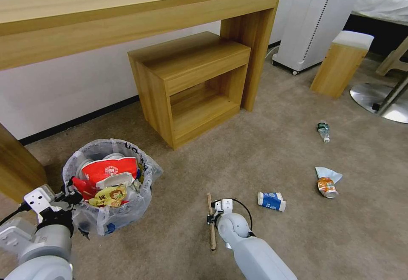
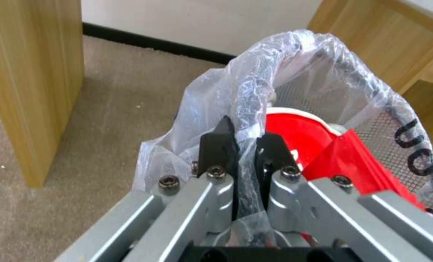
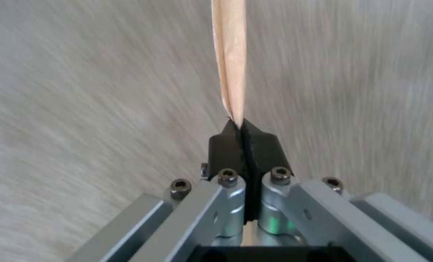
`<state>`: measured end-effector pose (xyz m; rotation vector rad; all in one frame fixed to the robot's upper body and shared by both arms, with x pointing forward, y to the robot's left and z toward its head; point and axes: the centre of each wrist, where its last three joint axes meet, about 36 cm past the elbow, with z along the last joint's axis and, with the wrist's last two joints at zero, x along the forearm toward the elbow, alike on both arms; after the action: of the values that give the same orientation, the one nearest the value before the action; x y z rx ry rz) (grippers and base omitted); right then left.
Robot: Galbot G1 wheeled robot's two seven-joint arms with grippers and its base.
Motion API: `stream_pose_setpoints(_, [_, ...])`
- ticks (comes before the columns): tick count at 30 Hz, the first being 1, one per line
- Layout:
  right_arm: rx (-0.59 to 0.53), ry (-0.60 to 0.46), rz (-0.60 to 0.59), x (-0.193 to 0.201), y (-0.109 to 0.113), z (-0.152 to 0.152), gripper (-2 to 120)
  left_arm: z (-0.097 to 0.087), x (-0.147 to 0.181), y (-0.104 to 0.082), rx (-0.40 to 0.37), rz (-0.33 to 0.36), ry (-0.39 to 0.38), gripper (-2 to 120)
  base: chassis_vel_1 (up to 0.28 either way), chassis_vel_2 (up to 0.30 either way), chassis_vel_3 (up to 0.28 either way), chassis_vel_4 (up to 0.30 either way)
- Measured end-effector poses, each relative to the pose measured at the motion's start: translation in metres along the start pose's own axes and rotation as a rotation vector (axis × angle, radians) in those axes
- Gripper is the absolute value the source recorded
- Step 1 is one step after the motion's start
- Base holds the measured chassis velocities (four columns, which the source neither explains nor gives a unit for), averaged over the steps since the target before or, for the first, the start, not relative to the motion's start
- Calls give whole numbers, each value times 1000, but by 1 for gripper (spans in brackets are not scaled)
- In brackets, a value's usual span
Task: Pick up the trash bin and place the garbage on the floor into it.
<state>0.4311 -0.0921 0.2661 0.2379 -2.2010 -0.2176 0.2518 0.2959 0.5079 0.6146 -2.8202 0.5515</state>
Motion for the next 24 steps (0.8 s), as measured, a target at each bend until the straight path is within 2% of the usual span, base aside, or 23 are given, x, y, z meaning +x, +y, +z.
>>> stream_pose_setpoints(1, [-2,-50,-26,10,-1,-4,0,1,-1,0,-1,1,4,3,0,0,0,0])
stream_pose_setpoints(2, [-2,-50,-26,10,-1,-4,0,1,-1,0,-1,1,4,3,0,0,0,0])
stream_pose_setpoints(5, [-11,-310,-184,66,-5,-32,0,7,-1,-3,-8,6,20,3,0,0,0,0])
stream_pose_setpoints(6, [-11,-310,-184,66,-5,-32,0,7,-1,-3,-8,6,20,3,0,0,0,0])
stream_pose_setpoints(7, [-11,-385,-231,82,-8,-40,0,8,0,-4,-9,10,26,3,0,0,0,0])
stream_pose_setpoints(8, [-2,-514,-311,112,-14,-55,0,11,0,-7,-7,20,37,3,0,0,0,0])
stream_pose_setpoints(9, [8,-588,-358,127,-18,-64,0,13,1,-9,-6,26,48,3,0,0,0,0])
stream_pose_setpoints(10, [8,-588,-358,127,-18,-64,0,13,1,-9,-6,26,48,3,0,0,0,0])
stream_pose_setpoints(13, [106,-857,-550,169,-36,-88,0,19,6,-20,-3,60,88,3,0,0,0,0])
stream_pose_setpoints(14, [106,-857,-550,169,-36,-88,0,19,6,-20,-3,60,88,3,0,0,0,0])
stream_pose_setpoints(17, [256,-1113,-777,185,-52,-107,0,28,14,-36,-4,110,126,3,0,0,0,0])
stream_pose_setpoints(18, [256,-1113,-777,185,-52,-107,0,28,14,-36,-4,110,126,3,0,0,0,0])
stream_pose_setpoints(21, [342,-1242,-952,180,-51,-113,0,37,25,-52,-5,168,167,3,0,0,0,0])
stream_pose_setpoints(24, [339,-1263,-1019,171,-44,-111,0,43,37,-64,5,219,212,3,0,0,0,0])
